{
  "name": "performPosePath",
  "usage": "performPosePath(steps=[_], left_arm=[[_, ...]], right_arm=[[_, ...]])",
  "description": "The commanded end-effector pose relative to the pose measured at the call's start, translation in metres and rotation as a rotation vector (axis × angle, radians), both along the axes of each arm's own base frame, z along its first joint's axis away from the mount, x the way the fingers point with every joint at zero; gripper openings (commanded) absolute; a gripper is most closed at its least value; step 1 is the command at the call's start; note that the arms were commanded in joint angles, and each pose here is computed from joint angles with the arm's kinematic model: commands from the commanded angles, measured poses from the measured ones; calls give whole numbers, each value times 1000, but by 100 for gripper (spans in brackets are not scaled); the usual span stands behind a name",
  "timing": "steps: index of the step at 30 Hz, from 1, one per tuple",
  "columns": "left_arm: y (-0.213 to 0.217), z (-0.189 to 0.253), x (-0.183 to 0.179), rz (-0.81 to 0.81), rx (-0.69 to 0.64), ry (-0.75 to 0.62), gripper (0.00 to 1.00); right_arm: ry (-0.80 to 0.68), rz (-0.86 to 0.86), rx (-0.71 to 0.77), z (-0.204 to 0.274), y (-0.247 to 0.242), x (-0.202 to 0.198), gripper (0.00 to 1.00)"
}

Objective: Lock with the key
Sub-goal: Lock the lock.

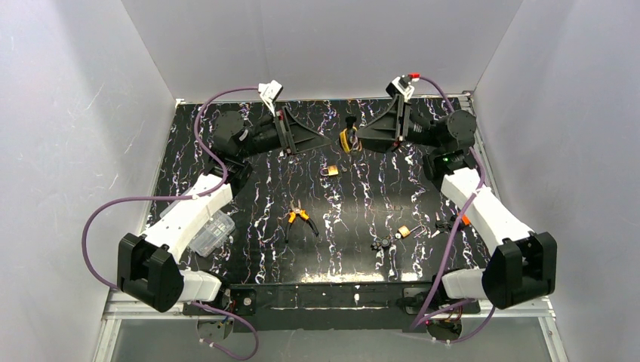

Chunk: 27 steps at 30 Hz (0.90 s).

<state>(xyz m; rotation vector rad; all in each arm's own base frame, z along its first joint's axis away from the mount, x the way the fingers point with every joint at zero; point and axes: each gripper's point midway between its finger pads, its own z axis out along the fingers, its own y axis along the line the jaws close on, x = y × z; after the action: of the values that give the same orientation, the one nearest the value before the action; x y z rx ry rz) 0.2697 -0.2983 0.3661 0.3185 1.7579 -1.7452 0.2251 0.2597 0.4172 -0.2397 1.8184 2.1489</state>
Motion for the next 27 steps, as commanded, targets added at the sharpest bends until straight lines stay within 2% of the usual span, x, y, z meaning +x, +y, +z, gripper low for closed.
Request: performPosePath(steps=[1, 11, 17, 27], left_arm=[[6, 64, -26, -92, -155, -149, 61], [6, 102, -26, -107, -248, -177, 59], [3, 117, -24, -137, -319, -168, 54], [2, 128, -36, -168, -350, -180, 44]], right_arm=[[-154, 69, 198, 76, -14, -29, 1], [-147, 108, 362, 115, -11, -33, 1], [-136, 131, 428, 124, -6, -35, 1], [-120, 136, 449, 124, 0, -30, 1]])
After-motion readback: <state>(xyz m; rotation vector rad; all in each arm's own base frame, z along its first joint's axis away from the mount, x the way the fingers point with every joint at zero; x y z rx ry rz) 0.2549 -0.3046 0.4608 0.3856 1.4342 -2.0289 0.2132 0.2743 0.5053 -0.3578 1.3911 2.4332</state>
